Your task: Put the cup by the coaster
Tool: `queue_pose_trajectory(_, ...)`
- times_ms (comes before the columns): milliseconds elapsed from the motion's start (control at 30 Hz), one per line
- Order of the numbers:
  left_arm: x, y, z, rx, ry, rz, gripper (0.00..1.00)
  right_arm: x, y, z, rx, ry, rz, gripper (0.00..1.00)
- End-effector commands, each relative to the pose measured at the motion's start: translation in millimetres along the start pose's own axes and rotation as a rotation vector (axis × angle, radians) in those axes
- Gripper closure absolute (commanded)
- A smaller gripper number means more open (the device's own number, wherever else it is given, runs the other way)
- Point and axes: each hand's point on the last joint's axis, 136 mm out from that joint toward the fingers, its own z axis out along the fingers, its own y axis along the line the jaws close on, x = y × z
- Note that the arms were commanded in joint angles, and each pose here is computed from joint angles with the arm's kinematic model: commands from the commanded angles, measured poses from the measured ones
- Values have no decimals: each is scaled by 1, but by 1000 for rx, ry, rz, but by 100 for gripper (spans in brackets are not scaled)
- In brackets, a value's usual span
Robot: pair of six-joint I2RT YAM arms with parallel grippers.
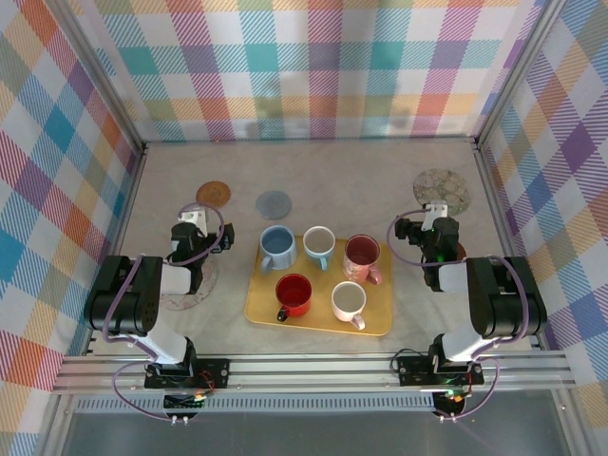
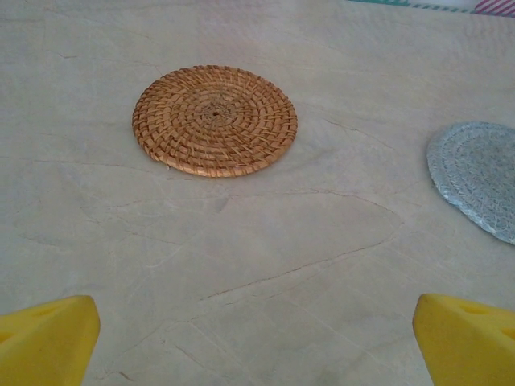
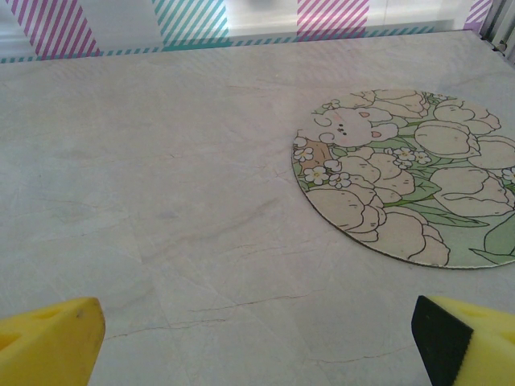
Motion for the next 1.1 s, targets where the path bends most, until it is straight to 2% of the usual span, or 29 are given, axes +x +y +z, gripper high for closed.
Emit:
queue_pose_trajectory(0, -14, -6, 0, 22, -47, 20, 0, -5, 2, 0, -8, -16, 3, 1)
queue_pose_trajectory(200, -30, -8, -23, 31, -135, 21, 0, -10, 2, -6, -6, -43, 0, 1)
queue_pose_trajectory(333, -53, -10, -40, 25, -136, 16, 0, -26, 2, -15, 17, -33, -6, 1)
queue_pose_trajectory(467, -83, -11, -56, 16, -121, -67, 0, -47, 4, -27, 27, -23, -8, 1)
queue_pose_trajectory(533, -93, -10, -63, 1, -71, -109, 0, -59, 6, -32, 22, -4, 8, 1)
queue_pose_trajectory(633, -111, -8, -72, -39, 28, -152, 0, -74, 11, -36, 5, 89, 44, 1)
queue_pose_trajectory(800, -134, -10, -78, -73, 206, -142, 4, -103, 36, -51, -127, 140, 84, 1)
queue_pose_trajectory(933, -146, -13, -63, -93, 326, -155, 15, -117, 56, -60, -227, 214, 97, 1)
queue_pose_trajectory(1067, -152, -25, -35, -44, 412, -174, 30, -126, 71, -66, -297, 274, 98, 1)
